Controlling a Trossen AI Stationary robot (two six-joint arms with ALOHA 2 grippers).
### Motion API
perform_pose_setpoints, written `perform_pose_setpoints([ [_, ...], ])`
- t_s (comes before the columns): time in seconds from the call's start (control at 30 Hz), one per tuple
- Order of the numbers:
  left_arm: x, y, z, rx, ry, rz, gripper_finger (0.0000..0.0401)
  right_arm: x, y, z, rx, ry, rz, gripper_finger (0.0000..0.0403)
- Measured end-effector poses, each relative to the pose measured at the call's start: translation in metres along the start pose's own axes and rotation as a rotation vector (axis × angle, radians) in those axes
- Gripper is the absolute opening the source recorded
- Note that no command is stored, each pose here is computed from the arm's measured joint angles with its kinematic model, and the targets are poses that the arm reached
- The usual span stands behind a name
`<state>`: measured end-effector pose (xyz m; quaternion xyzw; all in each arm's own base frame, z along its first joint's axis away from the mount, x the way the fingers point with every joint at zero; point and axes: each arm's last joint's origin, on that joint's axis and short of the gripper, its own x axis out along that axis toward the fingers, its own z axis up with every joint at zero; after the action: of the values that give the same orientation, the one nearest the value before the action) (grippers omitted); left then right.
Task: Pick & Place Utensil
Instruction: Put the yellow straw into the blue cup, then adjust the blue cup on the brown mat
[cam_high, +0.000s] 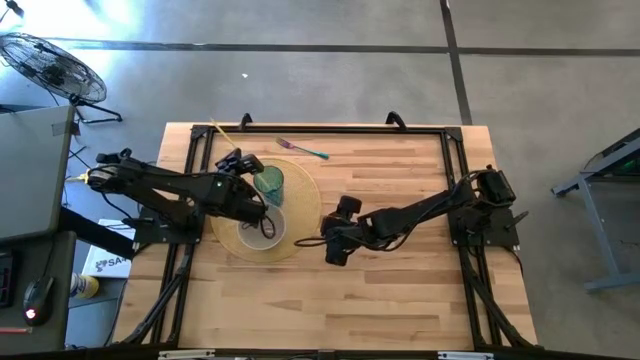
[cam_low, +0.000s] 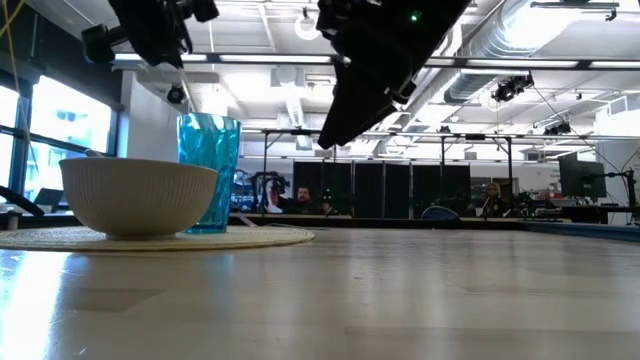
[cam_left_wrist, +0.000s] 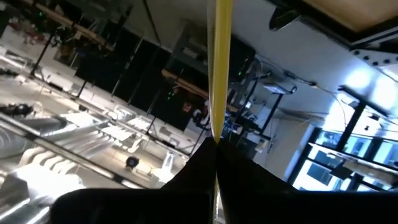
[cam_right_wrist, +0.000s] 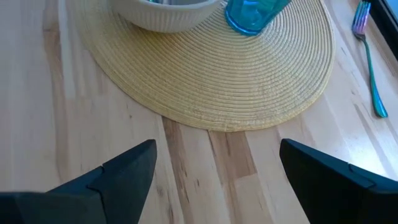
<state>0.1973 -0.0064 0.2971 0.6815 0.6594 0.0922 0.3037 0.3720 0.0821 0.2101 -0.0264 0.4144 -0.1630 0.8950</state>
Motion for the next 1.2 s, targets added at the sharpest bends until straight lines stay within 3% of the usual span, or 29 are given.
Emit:
perform_pose_setpoints([
  [0.17, 0.002, -0.004, 0.009, 0.017, -0.011, -0.02, 0.0001, 0.0, 0.001, 0.003, -0.004, -0.028, 0.017, 0.0335],
  [0.3, 0.003, 0.001, 0.015, -0.049, -0.002, 0.019, 0.0012, 0.0, 0.002, 0.006, -0.015, -0.057, 0.027, 0.0335],
  [0.6, 0.002, 0.002, 0.017, -0.059, -0.039, 0.0, 0.0132, 0.0, 0.002, 0.007, -0.012, -0.068, 0.022, 0.0335],
  [0.8, -0.003, 0.001, 0.012, -0.269, 0.013, 0.079, 0.0194, 0.001, -0.001, 0.016, 0.002, -0.145, -0.026, 0.0337],
  [0.9, -0.012, -0.004, 0.006, -0.386, -0.053, 0.053, 0.0208, 0.005, -0.008, 0.022, 0.017, -0.178, -0.031, 0.0338],
  [1.03, -0.021, -0.015, -0.005, -0.631, -0.195, -0.115, 0.0212, 0.011, -0.022, 0.03, 0.03, -0.221, -0.055, 0.0346],
  [1.2, -0.026, -0.029, -0.023, -0.907, -0.348, -0.389, 0.021, 0.028, -0.038, 0.041, 0.018, -0.277, 0.008, 0.0366],
])
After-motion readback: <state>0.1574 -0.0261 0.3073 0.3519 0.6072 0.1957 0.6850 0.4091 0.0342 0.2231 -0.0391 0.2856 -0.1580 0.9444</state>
